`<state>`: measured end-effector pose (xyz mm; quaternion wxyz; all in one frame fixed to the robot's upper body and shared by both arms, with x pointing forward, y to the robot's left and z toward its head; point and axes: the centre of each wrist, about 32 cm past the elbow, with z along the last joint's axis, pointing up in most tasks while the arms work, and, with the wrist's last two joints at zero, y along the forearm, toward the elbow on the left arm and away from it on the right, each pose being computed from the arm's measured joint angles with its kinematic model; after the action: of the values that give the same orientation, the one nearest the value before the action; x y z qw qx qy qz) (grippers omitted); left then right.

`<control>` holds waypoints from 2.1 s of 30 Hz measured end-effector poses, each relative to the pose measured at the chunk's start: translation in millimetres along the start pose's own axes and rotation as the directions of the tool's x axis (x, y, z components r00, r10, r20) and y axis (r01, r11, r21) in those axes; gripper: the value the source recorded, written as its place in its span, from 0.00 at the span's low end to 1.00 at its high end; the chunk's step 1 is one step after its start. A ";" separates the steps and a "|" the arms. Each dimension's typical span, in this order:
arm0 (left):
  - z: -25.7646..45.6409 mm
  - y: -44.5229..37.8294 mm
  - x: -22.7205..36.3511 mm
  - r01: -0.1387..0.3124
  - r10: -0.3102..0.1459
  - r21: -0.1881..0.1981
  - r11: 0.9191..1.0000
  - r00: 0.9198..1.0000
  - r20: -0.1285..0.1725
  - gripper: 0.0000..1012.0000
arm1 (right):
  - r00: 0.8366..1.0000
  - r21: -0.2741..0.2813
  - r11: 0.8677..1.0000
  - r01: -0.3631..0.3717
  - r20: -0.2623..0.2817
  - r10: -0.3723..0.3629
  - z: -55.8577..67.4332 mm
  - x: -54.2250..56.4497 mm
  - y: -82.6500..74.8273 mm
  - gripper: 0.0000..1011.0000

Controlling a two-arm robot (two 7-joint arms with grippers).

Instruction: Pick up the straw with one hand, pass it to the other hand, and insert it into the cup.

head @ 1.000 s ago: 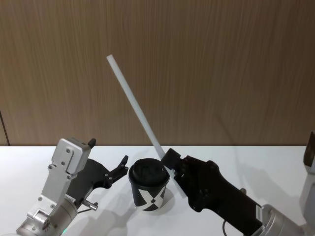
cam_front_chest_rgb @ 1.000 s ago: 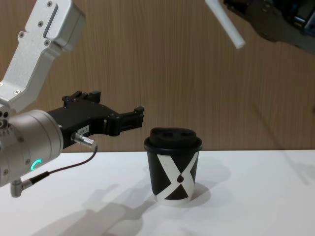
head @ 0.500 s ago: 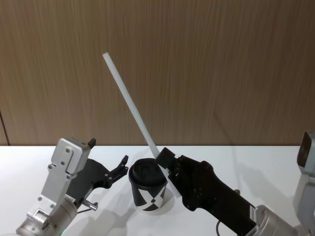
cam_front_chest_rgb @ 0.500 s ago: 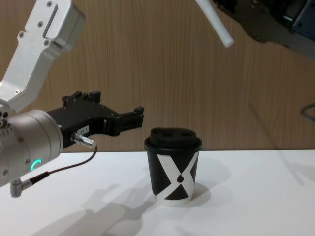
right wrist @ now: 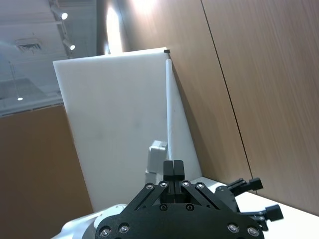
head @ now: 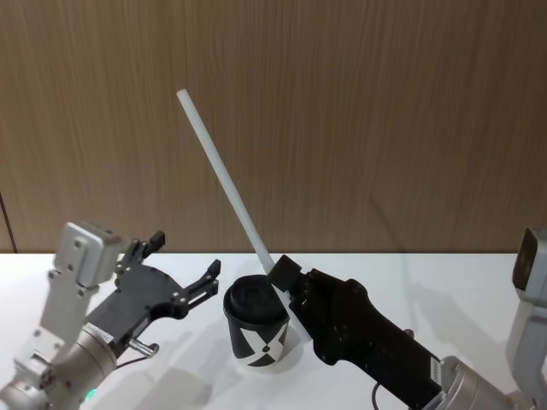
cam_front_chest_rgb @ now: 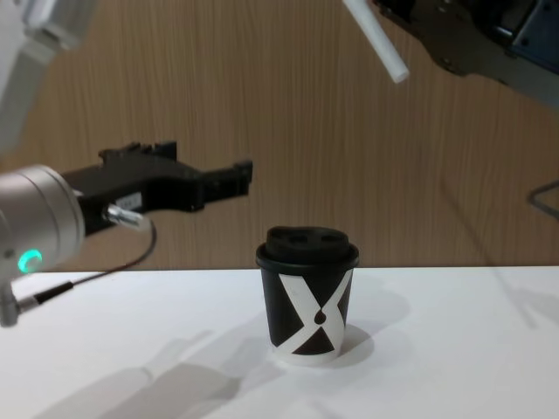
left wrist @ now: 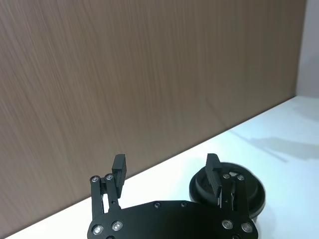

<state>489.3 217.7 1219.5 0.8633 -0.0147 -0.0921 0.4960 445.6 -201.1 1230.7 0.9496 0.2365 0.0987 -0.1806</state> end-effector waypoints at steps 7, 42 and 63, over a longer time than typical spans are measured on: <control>13.4 9.8 14.1 0.052 -0.053 -0.032 0.998 0.998 -0.037 0.99 | 1.000 0.001 1.000 0.001 -0.001 -0.001 -0.2 -0.2 0.4 0.01; 47.7 48.4 51.8 0.265 -0.313 -0.187 0.946 0.897 -0.313 0.99 | 1.000 0.002 1.000 0.001 -0.003 -0.001 -0.7 -0.5 0.9 0.01; 54.2 46.5 62.0 0.406 -0.489 -0.280 0.870 0.779 -0.392 0.99 | 1.000 0.002 1.000 0.001 -0.003 -0.001 -0.7 -0.5 0.9 0.01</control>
<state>470.6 290.9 1276.3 0.9487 -0.1848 0.0655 0.2481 445.4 -199.9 1230.7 0.9491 0.2376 0.1002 -0.1810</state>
